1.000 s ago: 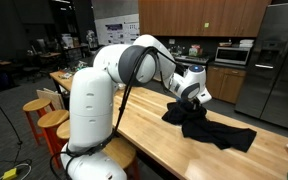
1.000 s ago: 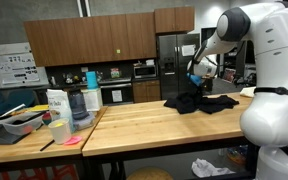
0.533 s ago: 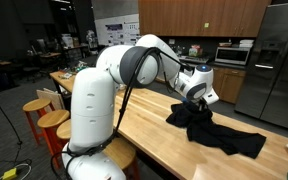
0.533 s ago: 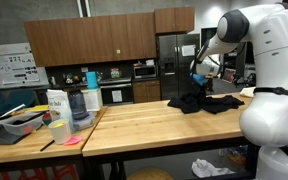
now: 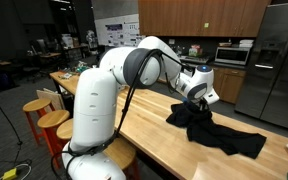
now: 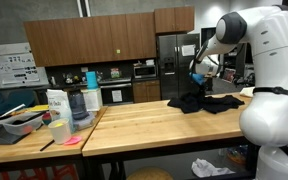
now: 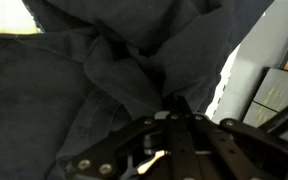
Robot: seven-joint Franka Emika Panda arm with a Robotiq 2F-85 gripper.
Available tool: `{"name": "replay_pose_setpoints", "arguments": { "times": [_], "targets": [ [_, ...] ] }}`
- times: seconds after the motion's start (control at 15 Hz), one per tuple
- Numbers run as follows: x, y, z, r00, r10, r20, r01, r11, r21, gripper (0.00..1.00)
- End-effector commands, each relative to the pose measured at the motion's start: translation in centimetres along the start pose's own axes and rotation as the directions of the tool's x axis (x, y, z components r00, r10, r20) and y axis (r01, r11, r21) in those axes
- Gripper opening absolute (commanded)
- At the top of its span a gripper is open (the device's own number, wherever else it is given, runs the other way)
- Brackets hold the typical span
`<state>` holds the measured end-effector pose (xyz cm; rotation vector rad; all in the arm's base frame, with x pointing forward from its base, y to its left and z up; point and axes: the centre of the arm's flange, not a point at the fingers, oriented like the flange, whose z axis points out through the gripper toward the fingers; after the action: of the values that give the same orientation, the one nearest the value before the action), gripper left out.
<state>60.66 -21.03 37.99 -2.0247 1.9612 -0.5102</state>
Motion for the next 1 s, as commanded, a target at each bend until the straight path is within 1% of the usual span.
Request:
{"name": "replay_pose_setpoints", "arguments": {
  "times": [0.0, 0.2, 0.4, 0.6, 0.93],
  "targets": [
    [0.2, -0.9, -1.0, 1.000, -0.007, -0.004, 0.007, 1.000, 0.025, 0.01],
    [-0.9, -1.6, -1.7, 0.999, -0.031, -0.028, 0.032, 0.998, 0.053, 0.01],
    [-3.5, -1.9, -1.6, 0.995, -0.076, -0.066, 0.080, 0.995, 0.058, 0.01],
    [-6.6, -1.6, -1.2, 0.984, -0.129, -0.120, 0.136, 0.989, 0.057, 0.01],
    [-10.2, -0.8, -0.7, 0.967, -0.194, -0.165, 0.209, 0.975, 0.078, 0.01]
  ]
}}
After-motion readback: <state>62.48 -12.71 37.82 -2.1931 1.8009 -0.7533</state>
